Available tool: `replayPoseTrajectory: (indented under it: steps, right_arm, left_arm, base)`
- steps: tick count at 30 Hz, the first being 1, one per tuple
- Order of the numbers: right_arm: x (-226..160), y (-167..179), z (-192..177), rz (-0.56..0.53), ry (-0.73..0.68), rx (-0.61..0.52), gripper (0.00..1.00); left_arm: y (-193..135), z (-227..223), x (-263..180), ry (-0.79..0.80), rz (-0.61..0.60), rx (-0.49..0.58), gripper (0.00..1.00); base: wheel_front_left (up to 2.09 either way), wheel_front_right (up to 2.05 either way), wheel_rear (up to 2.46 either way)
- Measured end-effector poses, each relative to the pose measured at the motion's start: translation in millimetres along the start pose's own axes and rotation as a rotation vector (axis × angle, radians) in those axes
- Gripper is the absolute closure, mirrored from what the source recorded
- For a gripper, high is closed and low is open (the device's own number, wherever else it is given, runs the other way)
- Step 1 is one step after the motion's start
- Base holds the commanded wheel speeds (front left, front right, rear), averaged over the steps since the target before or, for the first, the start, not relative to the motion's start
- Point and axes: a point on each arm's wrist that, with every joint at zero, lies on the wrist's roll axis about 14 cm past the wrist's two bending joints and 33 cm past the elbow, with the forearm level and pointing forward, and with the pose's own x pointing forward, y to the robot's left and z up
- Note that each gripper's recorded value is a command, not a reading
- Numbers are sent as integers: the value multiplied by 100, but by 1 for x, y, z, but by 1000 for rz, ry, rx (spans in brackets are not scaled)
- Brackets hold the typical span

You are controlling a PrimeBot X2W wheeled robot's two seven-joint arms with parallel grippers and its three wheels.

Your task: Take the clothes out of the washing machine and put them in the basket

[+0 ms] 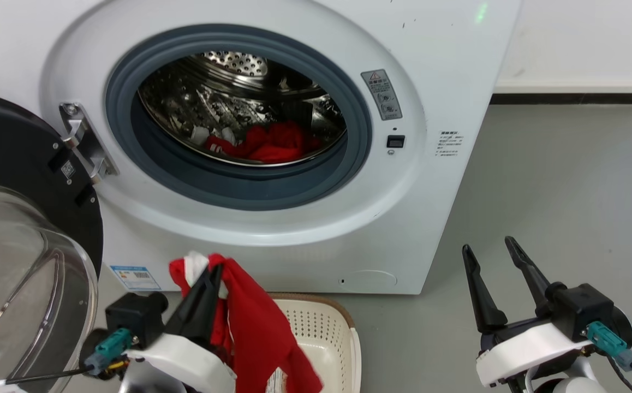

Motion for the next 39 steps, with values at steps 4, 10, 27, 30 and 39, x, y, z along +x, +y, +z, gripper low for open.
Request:
replayPoseTrajectory:
  steps: [4,10,27,30,39]
  right_arm:
    - [11,3,-7,17,17,2,0]
    - [29,10,-25,48,55,13,0]
    - [72,3,-88,67,170,27,0]
    - [76,-6,-102,50,196,25,0]
    - [77,-27,-149,5,285,24,0]
  left_arm:
    - [9,-51,-6,143,45,-47,100]
    - [18,-121,-10,310,88,-83,100]
    - [74,-257,31,631,270,-151,100]
    - [81,-277,38,682,281,-146,100]
    - [92,-344,19,878,307,-129,100]
  base:
    - [0,0,0]
    - [0,0,0]
    - [0,0,0]
    - [0,0,0]
    - [0,0,0]
